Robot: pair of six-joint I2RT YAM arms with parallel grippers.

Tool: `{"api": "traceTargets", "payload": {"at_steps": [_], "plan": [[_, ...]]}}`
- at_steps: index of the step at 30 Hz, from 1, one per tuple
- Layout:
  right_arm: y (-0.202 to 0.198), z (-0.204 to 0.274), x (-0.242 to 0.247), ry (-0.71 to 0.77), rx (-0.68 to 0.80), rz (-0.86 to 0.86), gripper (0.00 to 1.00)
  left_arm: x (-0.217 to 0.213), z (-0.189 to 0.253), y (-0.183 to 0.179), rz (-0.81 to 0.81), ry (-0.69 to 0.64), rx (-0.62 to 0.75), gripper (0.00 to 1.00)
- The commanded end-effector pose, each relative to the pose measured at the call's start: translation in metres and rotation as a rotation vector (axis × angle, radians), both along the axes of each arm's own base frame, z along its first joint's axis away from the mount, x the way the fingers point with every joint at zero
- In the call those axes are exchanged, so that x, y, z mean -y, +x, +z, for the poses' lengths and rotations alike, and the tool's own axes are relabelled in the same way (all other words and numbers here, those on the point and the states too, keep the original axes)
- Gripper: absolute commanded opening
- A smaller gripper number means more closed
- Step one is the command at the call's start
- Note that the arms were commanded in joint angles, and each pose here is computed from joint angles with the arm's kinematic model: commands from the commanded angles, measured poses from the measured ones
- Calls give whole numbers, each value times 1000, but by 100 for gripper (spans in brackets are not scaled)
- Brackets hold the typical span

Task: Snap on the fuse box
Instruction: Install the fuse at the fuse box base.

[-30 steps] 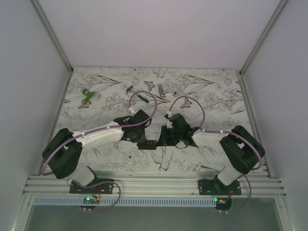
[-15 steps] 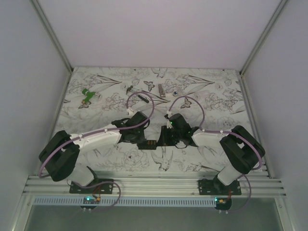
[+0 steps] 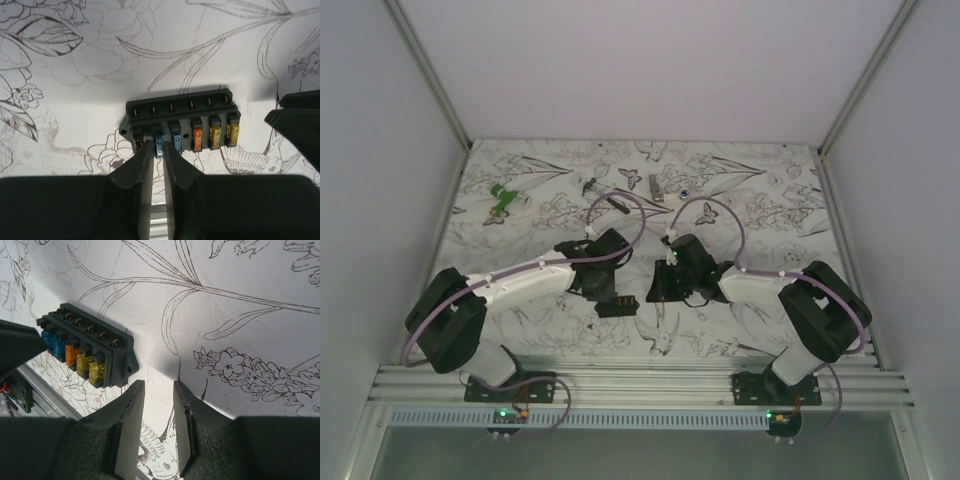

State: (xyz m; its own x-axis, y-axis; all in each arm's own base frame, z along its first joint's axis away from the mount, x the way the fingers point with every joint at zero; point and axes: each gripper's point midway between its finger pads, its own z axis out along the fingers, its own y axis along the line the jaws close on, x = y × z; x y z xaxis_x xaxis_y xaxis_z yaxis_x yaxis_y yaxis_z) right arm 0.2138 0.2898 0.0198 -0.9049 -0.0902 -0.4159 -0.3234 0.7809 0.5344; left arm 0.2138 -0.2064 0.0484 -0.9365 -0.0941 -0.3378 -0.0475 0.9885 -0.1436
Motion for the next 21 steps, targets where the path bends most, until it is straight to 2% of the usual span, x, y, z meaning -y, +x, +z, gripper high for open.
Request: {"api": "traceTargets", "payload": {"at_steps": [1, 3, 6, 8, 15, 21], "plan": [[11, 23, -6, 14, 75, 4, 36, -13, 6, -20, -90, 105, -83, 24], [11, 29, -5, 17, 90, 2, 36, -6, 14, -17, -94, 73, -67, 37], [12, 33, -1, 10, 102, -5, 37, -10, 21, -19, -74, 43, -49, 43], [11, 34, 1, 6, 107, -7, 37, -24, 18, -23, -36, 37, -55, 40], [9, 38, -1, 6, 123, 0, 37, -58, -5, -32, 110, -60, -126, 11], [7, 47, -2, -19, 153, 8, 38, -48, -31, -28, 132, -143, -178, 10]]}}
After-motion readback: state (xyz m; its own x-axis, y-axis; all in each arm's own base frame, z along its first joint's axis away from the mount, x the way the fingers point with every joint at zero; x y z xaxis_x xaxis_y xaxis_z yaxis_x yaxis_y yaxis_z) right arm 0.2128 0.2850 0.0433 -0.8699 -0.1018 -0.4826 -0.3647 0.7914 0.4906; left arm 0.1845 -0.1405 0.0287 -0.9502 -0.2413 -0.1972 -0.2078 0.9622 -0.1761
